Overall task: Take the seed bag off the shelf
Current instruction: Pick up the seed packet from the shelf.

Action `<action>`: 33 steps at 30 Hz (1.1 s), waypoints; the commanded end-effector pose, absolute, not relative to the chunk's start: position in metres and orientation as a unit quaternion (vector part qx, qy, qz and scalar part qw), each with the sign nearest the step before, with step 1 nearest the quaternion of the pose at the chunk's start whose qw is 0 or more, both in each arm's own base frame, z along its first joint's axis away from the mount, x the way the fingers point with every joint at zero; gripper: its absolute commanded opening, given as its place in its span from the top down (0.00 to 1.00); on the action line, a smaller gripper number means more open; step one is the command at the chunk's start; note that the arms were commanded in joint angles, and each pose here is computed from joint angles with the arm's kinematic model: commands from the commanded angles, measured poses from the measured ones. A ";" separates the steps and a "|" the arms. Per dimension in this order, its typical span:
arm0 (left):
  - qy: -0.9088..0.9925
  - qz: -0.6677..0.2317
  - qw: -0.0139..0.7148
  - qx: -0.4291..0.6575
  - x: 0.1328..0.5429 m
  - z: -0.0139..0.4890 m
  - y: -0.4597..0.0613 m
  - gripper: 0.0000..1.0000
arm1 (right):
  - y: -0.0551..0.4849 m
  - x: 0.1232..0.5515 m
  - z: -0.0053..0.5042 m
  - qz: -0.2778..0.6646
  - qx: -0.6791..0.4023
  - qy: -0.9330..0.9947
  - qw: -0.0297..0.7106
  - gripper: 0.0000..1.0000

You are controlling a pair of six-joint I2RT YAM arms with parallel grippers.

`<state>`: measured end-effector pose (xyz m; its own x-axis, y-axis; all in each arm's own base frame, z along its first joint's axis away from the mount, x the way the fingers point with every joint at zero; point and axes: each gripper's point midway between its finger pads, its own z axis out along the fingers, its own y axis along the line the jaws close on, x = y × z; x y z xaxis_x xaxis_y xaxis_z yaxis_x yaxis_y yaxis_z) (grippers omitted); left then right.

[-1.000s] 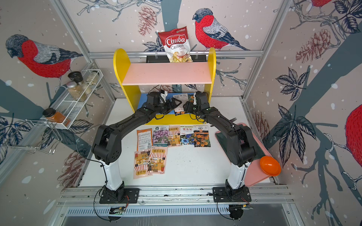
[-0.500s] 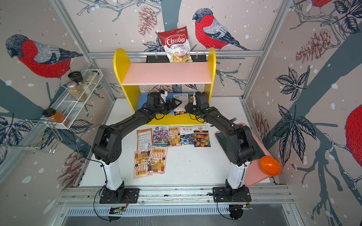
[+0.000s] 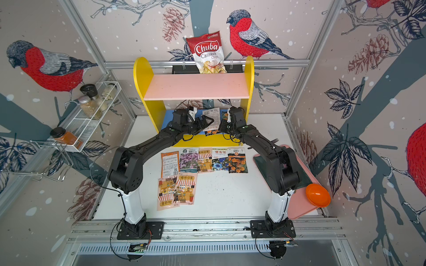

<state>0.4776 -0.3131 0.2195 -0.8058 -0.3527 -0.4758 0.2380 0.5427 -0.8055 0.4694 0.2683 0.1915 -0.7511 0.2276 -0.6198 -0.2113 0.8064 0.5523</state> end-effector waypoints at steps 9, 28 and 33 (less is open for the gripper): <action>0.807 -0.483 0.338 -0.025 0.467 0.256 -0.302 0.02 | 0.265 0.463 0.214 0.329 0.003 0.866 0.376 1.00; 0.827 -0.458 0.326 0.014 0.405 0.256 -0.277 0.02 | 0.276 0.394 0.255 0.357 -0.041 0.835 0.417 1.00; 0.833 -0.449 0.321 0.032 0.377 0.255 -0.267 0.03 | 0.274 0.367 0.266 0.364 -0.045 0.828 0.425 1.00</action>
